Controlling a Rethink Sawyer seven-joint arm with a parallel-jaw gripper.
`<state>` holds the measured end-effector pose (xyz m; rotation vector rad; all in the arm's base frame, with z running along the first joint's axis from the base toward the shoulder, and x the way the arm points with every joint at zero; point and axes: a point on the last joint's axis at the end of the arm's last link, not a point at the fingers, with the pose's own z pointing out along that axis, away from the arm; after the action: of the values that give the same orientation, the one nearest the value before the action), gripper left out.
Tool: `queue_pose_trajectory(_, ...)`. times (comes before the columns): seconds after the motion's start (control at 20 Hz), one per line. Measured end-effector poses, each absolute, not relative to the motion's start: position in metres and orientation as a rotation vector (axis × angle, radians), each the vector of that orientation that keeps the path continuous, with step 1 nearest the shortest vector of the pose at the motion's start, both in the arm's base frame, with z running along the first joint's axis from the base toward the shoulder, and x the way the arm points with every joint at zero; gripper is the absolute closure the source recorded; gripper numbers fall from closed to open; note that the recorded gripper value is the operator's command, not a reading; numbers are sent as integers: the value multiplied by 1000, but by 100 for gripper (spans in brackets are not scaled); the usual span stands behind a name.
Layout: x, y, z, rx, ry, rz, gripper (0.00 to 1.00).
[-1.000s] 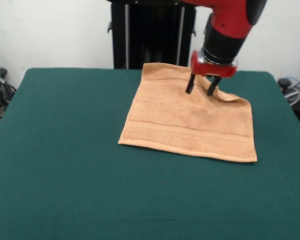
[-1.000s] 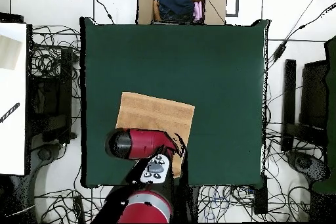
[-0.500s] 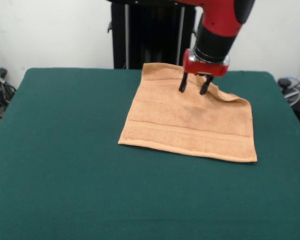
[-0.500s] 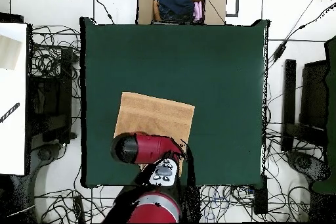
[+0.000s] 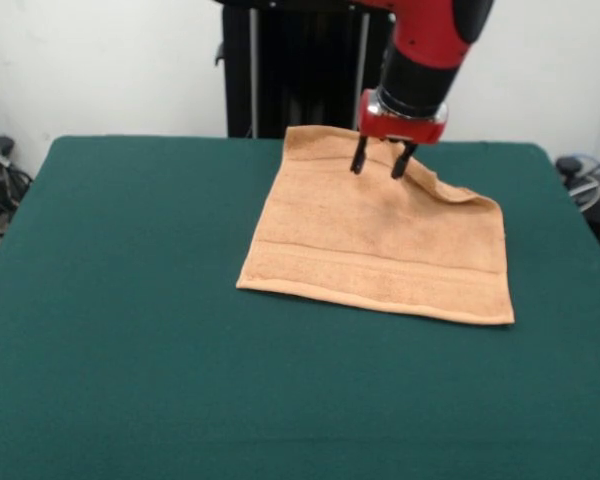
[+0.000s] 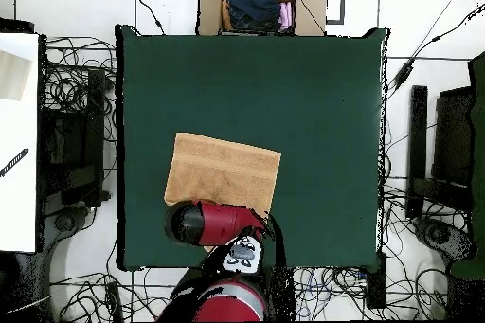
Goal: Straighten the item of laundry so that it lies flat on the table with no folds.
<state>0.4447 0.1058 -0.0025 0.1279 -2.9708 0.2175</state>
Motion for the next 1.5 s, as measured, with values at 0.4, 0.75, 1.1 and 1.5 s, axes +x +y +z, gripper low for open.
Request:
queue_pose_trajectory(0.4, 430, 106, -4, 128, -2959, 217, 0)
queue_pose_trajectory(0.75, 419, 110, -4, 137, -2943, 214, 0)
queue_pose_trajectory(1.1, 417, 117, -3, 161, -2944, 215, 0)
queue_pose_trajectory(1.5, 419, 130, 3, 203, -2959, 216, 0)
